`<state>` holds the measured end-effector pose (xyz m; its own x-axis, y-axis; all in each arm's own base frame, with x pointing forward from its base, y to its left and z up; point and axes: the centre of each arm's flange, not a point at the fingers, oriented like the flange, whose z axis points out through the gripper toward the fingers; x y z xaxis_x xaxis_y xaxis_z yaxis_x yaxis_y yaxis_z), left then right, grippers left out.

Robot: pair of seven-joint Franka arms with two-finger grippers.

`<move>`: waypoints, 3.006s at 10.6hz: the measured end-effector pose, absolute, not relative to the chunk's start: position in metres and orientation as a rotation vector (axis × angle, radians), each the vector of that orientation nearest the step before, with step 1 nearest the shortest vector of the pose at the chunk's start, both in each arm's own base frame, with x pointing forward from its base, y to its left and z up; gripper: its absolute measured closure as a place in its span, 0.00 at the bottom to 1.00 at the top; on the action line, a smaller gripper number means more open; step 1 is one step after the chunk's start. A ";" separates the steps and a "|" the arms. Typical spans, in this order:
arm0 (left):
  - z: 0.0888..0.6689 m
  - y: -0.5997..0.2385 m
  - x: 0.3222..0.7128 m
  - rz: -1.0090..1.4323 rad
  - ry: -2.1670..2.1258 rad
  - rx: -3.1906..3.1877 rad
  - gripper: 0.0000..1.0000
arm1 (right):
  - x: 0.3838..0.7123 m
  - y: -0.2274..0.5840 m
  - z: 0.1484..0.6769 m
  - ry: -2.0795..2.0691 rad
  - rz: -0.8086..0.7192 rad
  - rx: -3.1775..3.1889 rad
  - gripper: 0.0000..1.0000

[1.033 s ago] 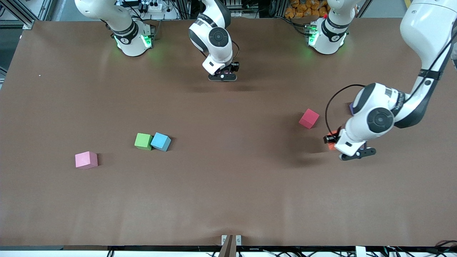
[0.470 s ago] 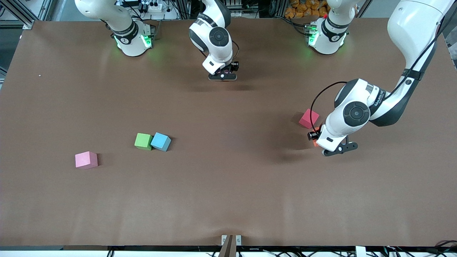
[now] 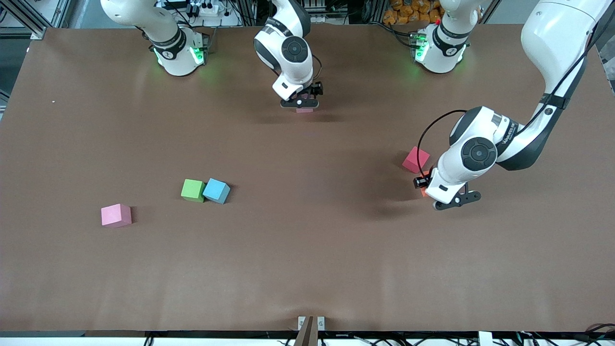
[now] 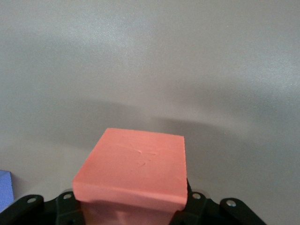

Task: Arrange blocks into number 1
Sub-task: 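Carry the orange cube mid-table while the right gripper reaches the other pink, then place the orange cube below pink while the right gripper grasps pink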

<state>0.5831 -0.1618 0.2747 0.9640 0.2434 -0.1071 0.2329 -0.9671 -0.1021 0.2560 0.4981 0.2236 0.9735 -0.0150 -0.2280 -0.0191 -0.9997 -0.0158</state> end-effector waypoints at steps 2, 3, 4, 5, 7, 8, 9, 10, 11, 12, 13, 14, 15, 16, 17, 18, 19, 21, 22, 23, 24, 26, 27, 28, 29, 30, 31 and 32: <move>0.275 -0.162 0.583 0.182 -0.366 -3.025 0.34 | 0.258 0.498 0.226 0.019 0.351 -3.106 0.00; 0.274 -0.163 0.583 0.185 -0.365 -3.026 0.34 | 0.261 0.496 0.232 0.026 0.360 -3.107 0.00; 0.273 -0.167 0.581 0.188 -0.357 -3.027 0.34 | 0.272 0.490 0.251 0.056 0.377 -3.101 0.00; 0.271 -0.175 0.578 0.193 -0.339 -3.029 0.34 | 0.291 0.477 0.280 0.089 0.389 -3.096 0.00; 0.264 -0.205 0.568 0.214 -0.280 -3.041 0.34 | 0.337 0.431 0.353 0.123 0.351 -3.132 0.00; 0.262 -0.230 0.559 0.222 -0.270 -3.050 0.34 | 0.356 0.406 0.385 0.145 0.312 -3.162 0.00; 0.264 -0.259 0.550 0.226 -0.262 -3.062 0.34 | 0.376 0.385 0.412 0.178 0.256 -3.186 0.00; 0.266 -0.292 0.538 0.223 -0.250 -3.070 0.34 | 0.398 0.364 0.437 0.225 0.185 -3.199 0.00; 0.268 -0.328 0.522 0.218 -0.240 -3.074 0.34 | 0.420 0.344 0.459 0.248 0.107 -3.202 0.00; 0.268 -0.363 0.504 0.215 -0.231 -3.079 0.34 | 0.440 0.324 0.476 0.213 0.054 -3.199 0.00; 0.267 -0.396 0.486 0.219 -0.217 -3.084 0.34 | 0.462 0.301 0.491 0.139 0.018 -3.188 0.00; 0.262 -0.427 0.467 0.233 -0.185 -3.091 0.34 | 0.485 0.273 0.508 0.073 -0.022 -3.174 0.00; 0.255 -0.452 0.452 0.253 -0.147 -3.095 0.34 | 0.506 0.242 0.525 0.026 -0.064 -3.161 0.00; 0.245 -0.471 0.440 0.283 -0.113 -3.099 0.34 | 0.523 0.211 0.540 -0.012 -0.103 -3.153 0.00; 0.234 -0.488 0.427 0.314 -0.098 -3.095 0.34 | 0.539 0.180 0.549 -0.036 -0.139 -3.146 0.00; 0.219 -0.502 0.416 0.355 -0.109 -3.080 0.34 | 0.554 0.148 0.549 -0.048 -0.166 -3.143 0.00; 0.207 -0.515 0.404 0.410 -0.118 -3.072 0.34 | 0.569 0.120 0.539 -0.054 -0.179 -3.142 0.00; 0.201 -0.539 0.377 0.475 -0.106 -3.069 0.34 | 0.599 0.066 0.508 -0.016 -0.163 -3.125 0.00; 0.202 -0.547 0.368 0.480 -0.099 -3.069 0.34 | 0.610 0.036 0.492 0.030 -0.133 -3.120 0.00; 0.202 -0.552 0.360 0.480 -0.100 -3.064 0.34 | 0.617 0.002 0.476 0.039 -0.098 -3.121 0.00; 0.200 -0.556 0.353 0.483 -0.106 -3.057 0.34 | 0.621 -0.034 0.458 -0.011 -0.068 -3.123 0.00; 0.192 -0.560 0.343 0.499 -0.117 -3.041 0.34 | 0.626 -0.105 0.420 -0.189 -0.038 -3.113 0.00; 0.187 -0.561 0.338 0.513 -0.125 -3.031 0.34 | 0.628 -0.122 0.403 -0.256 -0.023 -3.104 0.00; 0.180 -0.564 0.332 0.520 -0.130 -3.018 0.34 | 0.630 -0.128 0.385 -0.318 0.000 -3.102 0.00; 0.175 -0.564 0.328 0.520 -0.129 -3.008 0.34 | 0.634 -0.127 0.368 -0.383 0.021 -3.105 0.00; 0.172 -0.566 0.324 0.528 -0.130 -3.001 0.34 | 0.639 -0.125 0.351 -0.452 0.026 -3.100 0.00; 0.171 -0.567 0.321 0.540 -0.134 -2.997 0.34 | 0.643 -0.123 0.334 -0.526 0.019 -3.093 0.00; 0.171 -0.568 0.319 0.545 -0.136 -2.996 0.34 | 0.647 -0.123 0.321 -0.587 0.011 -3.087 0.00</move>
